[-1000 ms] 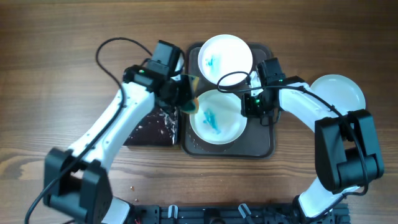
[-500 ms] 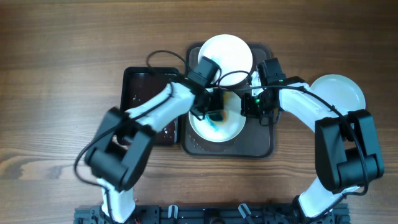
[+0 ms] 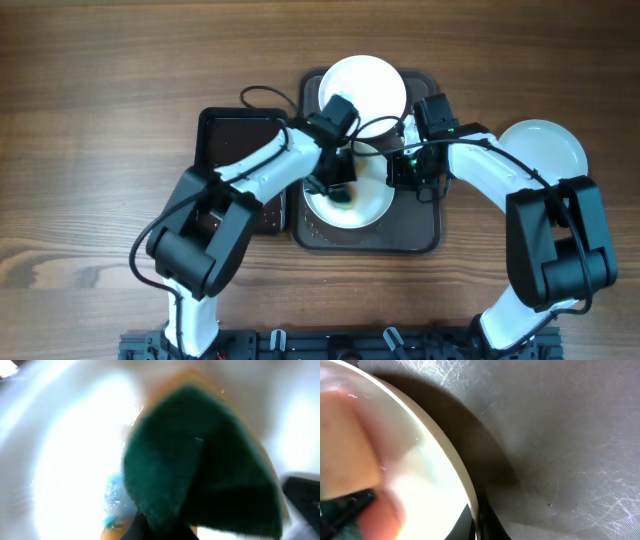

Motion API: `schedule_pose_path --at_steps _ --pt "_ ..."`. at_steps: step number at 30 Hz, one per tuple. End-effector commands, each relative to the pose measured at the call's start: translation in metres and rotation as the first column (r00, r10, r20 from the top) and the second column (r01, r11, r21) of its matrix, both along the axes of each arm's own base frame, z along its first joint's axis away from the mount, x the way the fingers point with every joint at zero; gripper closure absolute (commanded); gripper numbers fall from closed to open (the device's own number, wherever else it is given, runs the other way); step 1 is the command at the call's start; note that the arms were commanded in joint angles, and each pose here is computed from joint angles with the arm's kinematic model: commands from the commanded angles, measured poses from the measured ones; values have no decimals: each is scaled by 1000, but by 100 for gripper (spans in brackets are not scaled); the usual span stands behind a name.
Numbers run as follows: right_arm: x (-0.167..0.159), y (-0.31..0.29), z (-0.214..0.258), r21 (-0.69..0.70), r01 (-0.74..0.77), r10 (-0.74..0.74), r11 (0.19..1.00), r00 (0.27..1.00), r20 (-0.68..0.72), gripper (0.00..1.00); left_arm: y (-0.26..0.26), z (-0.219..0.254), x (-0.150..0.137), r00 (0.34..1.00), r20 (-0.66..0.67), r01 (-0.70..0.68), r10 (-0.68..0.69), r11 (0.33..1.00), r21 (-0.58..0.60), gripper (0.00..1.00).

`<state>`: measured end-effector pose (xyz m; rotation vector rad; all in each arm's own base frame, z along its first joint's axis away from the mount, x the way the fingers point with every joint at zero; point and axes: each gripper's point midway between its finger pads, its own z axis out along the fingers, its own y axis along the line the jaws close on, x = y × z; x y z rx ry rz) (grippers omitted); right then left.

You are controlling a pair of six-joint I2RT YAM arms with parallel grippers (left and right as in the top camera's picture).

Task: Clean dirty plates on tray and stack at the side
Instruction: 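Bring the sponge onto the held plate and scrub its center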

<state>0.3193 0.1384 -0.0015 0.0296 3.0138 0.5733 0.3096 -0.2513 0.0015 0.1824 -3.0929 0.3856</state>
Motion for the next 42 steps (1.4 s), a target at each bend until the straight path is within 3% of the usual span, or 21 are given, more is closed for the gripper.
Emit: schedule_pose_path --at_steps 1,5,9,13,22,29,31,37,42 --pt "-13 -14 -19 -75 31 -35 997 998 -51 96 94 -35 -1 994 -21 -92 105 938 334 96" --pt "-12 -14 -19 -75 32 -35 997 998 -50 96 89 -36 0 993 -44 -93 109 955 280 96" --pt "-12 -14 -19 -75 31 -35 997 998 -50 96 19 -29 -1 997 -71 -14 12 999 -31 96" --pt "-12 -14 -19 -74 32 -35 997 998 -49 96 -32 -17 -3 998 -34 52 -60 977 -205 96" --pt "-12 -14 -19 -75 31 -35 997 998 -50 96 -48 -9 -18 994 -26 98 -106 973 -208 92" --pt "-12 -14 -19 -74 30 -34 997 998 -50 96 -31 23 -1 994 70 90 -79 980 -178 62" --pt "-12 -14 -19 -74 30 -34 997 998 -50 96 -26 23 -1 995 73 85 -74 985 -151 58" --pt "-12 -14 -19 -74 30 -34 997 998 -49 96 -18 18 0 995 78 75 -67 992 -104 66" --pt "-12 -14 -19 -74 30 -34 997 998 -48 96 -20 19 2 994 87 78 -69 991 -108 66"
